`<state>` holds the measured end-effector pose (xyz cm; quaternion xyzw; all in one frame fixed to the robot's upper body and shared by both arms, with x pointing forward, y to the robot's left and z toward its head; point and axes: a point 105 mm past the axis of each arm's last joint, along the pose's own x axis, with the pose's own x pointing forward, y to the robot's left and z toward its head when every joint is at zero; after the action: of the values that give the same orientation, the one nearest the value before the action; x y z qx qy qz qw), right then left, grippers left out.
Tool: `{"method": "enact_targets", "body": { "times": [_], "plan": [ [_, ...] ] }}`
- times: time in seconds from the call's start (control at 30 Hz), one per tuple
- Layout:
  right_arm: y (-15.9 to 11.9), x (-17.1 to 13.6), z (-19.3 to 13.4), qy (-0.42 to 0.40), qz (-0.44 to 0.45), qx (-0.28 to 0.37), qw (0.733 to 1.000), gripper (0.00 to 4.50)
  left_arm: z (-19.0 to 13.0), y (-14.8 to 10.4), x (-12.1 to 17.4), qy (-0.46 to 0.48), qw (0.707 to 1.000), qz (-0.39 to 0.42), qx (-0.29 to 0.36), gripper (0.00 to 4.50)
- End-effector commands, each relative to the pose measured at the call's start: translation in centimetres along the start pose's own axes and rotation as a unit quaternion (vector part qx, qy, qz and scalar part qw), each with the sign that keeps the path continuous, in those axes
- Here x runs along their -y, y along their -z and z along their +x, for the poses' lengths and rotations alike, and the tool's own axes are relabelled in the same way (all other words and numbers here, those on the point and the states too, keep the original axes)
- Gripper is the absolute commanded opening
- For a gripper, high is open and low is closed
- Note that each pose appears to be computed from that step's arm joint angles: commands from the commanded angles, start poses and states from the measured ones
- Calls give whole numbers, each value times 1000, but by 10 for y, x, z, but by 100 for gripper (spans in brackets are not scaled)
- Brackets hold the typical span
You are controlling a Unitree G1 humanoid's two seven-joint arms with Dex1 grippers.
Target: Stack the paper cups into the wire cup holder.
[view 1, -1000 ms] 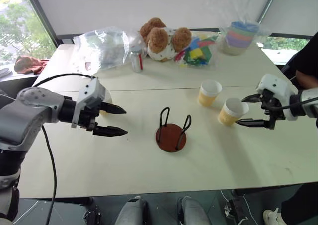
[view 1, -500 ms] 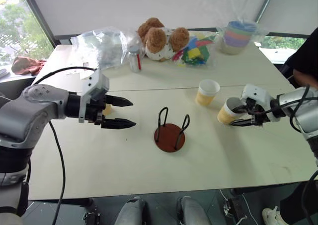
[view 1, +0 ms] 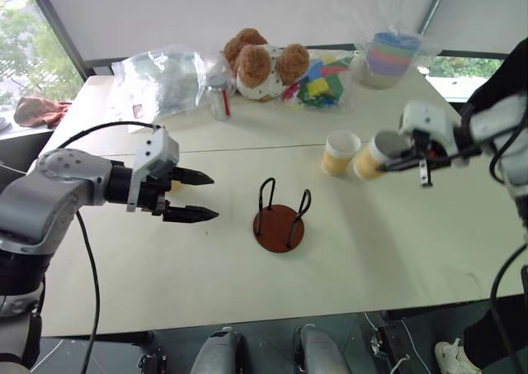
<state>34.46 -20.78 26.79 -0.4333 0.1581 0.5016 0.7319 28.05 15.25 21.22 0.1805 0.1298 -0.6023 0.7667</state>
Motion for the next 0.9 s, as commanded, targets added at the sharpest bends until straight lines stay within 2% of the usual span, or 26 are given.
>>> {"method": "enact_targets", "body": {
  "times": [0.03, 0.17, 0.23, 0.4, 0.63, 0.9],
  "plan": [
    [-51, 3, -12, -23, -65, 53, 996, 5, -5, -11, 5, 6, 1000, 25, 6, 390],
    [-100, -12, -6, -85, -74, 139, 984, 5, -5, -7, 4, -2, 1000, 25, 0, 390],
    [-110, -24, 3, -121, -78, 151, 978, 5, -4, -6, 4, -4, 1000, 24, 2, 390],
    [-109, -56, 31, -197, -93, 140, 966, 5, 0, -9, 4, -10, 1000, 17, 20, 390],
    [-104, -68, 43, -224, -96, 130, 961, 5, 3, -4, 8, -12, 1000, 7, 22, 390],
    [-106, -68, 54, -228, -109, 122, 960, 5, 7, -2, 6, -14, 1000, 6, 25, 390]
  ]
}}
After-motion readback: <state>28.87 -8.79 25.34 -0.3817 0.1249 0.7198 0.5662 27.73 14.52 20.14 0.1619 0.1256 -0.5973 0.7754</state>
